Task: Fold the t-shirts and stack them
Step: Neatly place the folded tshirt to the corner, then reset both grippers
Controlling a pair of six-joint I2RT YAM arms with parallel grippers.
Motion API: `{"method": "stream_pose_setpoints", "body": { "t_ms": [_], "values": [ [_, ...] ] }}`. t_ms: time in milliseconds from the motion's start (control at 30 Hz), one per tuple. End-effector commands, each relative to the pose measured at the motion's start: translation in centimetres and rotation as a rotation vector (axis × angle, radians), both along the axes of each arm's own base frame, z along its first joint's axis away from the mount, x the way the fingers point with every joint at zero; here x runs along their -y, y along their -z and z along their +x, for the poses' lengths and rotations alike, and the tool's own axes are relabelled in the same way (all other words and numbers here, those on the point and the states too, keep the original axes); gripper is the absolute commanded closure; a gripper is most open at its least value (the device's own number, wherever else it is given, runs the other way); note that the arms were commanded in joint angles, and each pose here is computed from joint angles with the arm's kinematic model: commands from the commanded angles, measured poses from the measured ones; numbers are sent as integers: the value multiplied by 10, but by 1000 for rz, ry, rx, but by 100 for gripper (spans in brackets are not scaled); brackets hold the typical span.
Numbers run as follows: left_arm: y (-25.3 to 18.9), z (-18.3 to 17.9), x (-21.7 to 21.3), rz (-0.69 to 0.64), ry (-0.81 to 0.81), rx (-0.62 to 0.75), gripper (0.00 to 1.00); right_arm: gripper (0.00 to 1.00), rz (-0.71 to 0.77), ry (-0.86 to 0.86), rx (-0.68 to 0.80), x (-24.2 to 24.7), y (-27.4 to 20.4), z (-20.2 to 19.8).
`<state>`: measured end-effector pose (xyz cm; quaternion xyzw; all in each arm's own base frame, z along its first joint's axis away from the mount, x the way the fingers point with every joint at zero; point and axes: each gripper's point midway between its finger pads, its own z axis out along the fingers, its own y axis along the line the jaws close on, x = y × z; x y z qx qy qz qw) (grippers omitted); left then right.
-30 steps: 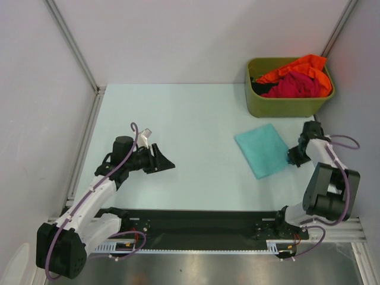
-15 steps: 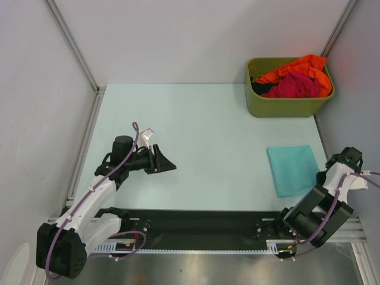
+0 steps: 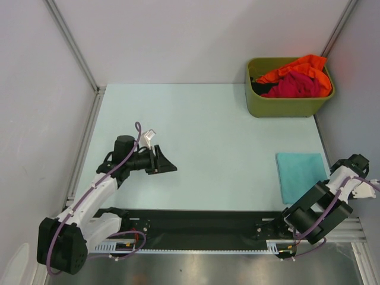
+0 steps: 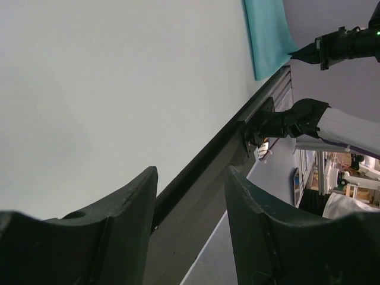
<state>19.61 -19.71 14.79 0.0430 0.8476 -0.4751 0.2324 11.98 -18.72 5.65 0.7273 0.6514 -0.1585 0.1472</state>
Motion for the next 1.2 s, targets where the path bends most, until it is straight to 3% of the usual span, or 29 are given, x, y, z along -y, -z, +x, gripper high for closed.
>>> {"method": "stream_pose_setpoints", "body": {
  "t_ms": [0, 267, 600, 700, 733, 833, 967, 1067, 1167],
  "values": [
    [-13, 6, 3, -19, 37, 67, 46, 100, -50, 59, -75, 14, -6, -19],
    [-12, 8, 4, -21, 40, 56, 46, 100, -64, 46, -107, 23, -9, -21],
    [-12, 10, 5, -25, 43, 54, 46, 90, -97, 9, -140, 33, -11, -17],
    [-13, 9, 5, -26, 45, 58, 46, 75, -101, -37, -158, 35, -16, -9],
    [-12, 8, 5, -27, 47, 57, 46, 59, -93, -57, -166, 34, -17, -6],
    [-11, 3, 5, -32, 51, 52, 46, 38, -73, -83, -145, 26, -27, 0],
    [-9, -2, 5, -47, 48, 37, 45, 30, -107, -160, -62, 14, -56, 28],
    [-9, -6, 4, -59, 36, 36, 45, 25, -176, -367, 39, -18, -92, 91],
    [-4, -12, 1, -56, 16, 32, 44, 23, -181, -667, 191, -103, -121, 157]
  ]
}}
